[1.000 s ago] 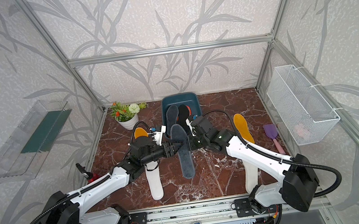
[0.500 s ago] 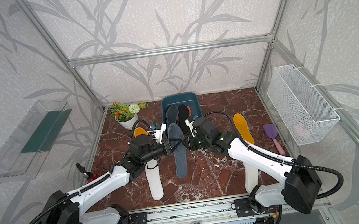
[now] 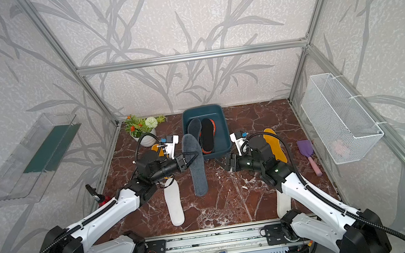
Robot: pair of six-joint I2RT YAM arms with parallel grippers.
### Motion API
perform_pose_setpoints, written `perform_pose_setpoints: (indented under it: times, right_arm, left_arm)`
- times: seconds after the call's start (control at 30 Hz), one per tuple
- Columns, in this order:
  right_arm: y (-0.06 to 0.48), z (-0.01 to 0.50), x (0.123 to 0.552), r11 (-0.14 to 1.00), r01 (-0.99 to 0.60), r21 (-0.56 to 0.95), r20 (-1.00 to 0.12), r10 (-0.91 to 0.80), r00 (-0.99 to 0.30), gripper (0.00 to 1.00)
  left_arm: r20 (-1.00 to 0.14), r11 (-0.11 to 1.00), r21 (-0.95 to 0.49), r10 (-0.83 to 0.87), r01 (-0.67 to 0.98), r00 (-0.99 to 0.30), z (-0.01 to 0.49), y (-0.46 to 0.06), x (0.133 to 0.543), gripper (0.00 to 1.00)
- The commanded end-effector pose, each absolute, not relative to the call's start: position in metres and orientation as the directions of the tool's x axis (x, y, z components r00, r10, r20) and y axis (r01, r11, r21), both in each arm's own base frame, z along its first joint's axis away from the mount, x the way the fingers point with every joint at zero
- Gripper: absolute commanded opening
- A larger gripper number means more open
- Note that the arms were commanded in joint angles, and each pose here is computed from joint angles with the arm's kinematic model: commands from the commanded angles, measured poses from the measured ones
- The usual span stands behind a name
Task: Put the insoles into the storage box
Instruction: Pick up the insole from the center of the board.
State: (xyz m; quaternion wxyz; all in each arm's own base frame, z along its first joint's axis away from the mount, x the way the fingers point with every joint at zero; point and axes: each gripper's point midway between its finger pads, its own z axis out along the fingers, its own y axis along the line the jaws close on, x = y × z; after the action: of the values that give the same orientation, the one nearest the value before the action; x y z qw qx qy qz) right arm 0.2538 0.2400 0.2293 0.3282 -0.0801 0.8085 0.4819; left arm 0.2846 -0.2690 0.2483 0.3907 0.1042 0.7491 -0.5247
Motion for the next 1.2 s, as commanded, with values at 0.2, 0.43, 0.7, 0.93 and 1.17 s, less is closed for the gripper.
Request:
perform_pose_setpoints:
  times: [0.2,0.43,0.7,0.93,1.17]
  right_arm:
    - [0.285,0.247,0.249,0.348,-0.547,0.761,-0.618,0.131,-0.775,0.66]
    - [0.316,0.243,0.246,0.292,-0.552,0.781,-0.596,0.089,-0.798,0.46]
    - [0.333,0.242,0.243,0.266,-0.547,0.794,-0.58,0.059,-0.812,0.0]
    - [0.321,0.234,0.249,0.354,-0.506,0.786,-0.567,0.089,-0.819,0.0]
    - [0.301,0.228,0.259,0.442,-0.45,0.776,-0.551,0.128,-0.825,0.0]
  left_arm:
    - [-0.732,0.318,-0.681,-0.274,0.66,-0.623,0.284,-0.274,0.279,0.0]
    - [-0.731,0.299,-0.682,-0.279,0.667,-0.623,0.289,-0.275,0.277,0.0]
    - [-0.718,0.306,-0.696,-0.279,0.65,-0.637,0.286,-0.275,0.28,0.0]
    - [-0.695,0.342,-0.717,-0.289,0.607,-0.659,0.279,-0.271,0.29,0.0]
    - [-0.711,0.438,-0.693,-0.279,0.573,-0.646,0.275,-0.261,0.297,0.99]
